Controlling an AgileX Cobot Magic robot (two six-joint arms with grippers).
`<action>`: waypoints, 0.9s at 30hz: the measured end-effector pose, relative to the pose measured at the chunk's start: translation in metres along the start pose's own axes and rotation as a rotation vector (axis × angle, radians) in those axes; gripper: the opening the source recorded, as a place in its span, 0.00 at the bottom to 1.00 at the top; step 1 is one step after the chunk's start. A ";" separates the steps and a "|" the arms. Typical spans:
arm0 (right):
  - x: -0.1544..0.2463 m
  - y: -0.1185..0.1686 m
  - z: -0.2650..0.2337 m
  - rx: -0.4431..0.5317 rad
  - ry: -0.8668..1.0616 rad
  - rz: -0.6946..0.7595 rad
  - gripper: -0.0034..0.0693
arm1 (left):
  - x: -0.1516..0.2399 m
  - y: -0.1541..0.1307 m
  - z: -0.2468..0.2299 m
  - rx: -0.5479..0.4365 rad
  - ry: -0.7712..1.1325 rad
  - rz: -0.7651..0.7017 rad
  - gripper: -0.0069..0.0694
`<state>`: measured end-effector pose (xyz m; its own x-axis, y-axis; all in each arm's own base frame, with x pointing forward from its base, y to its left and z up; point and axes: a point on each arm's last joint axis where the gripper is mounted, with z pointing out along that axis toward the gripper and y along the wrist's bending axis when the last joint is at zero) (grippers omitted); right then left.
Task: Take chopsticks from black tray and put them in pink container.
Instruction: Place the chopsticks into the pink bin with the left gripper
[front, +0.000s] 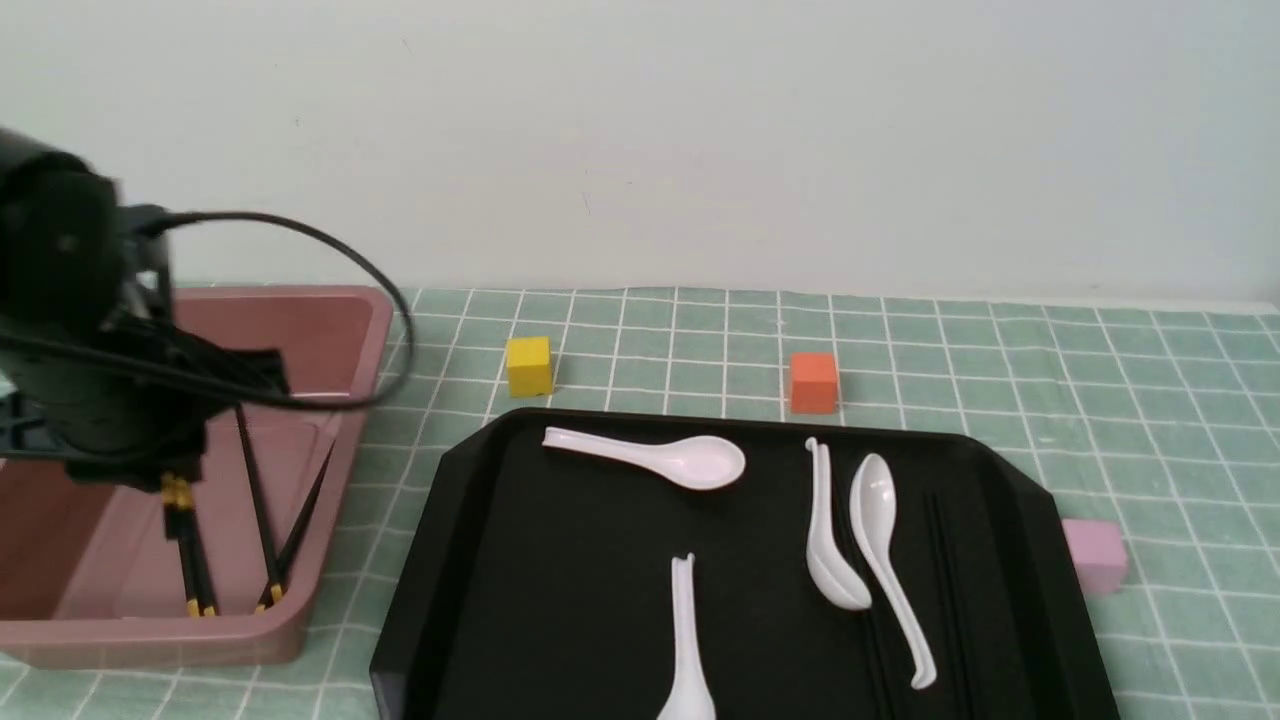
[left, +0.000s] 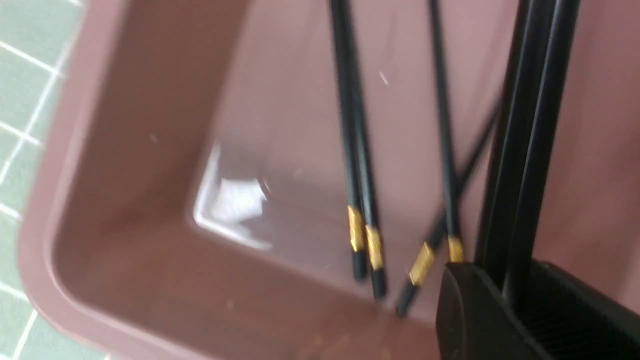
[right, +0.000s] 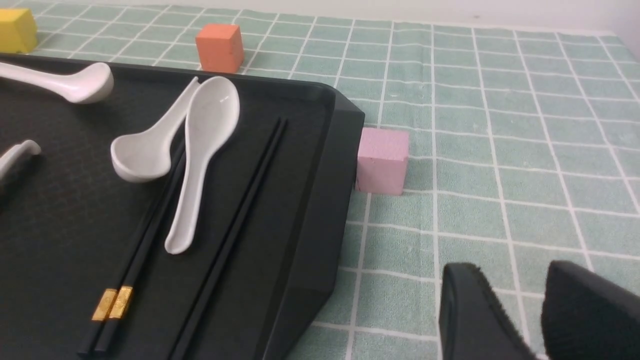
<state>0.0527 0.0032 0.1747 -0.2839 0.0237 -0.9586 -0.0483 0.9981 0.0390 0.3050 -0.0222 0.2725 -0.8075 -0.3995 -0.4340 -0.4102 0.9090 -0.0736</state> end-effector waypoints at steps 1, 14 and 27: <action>0.000 0.000 0.000 0.000 0.000 0.000 0.38 | -0.003 0.004 0.001 0.011 -0.004 -0.020 0.25; 0.000 0.000 0.000 0.000 0.000 0.000 0.38 | -0.003 0.000 0.034 0.045 0.088 -0.054 0.31; 0.000 0.000 0.000 0.000 0.000 0.000 0.38 | 0.011 0.010 -0.027 0.125 0.110 0.056 0.26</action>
<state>0.0527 0.0032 0.1747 -0.2839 0.0237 -0.9586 -0.0483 0.9981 0.0390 0.2809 -0.0210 0.2917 -0.8718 -0.3524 -0.3404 -0.3131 0.9351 -0.1662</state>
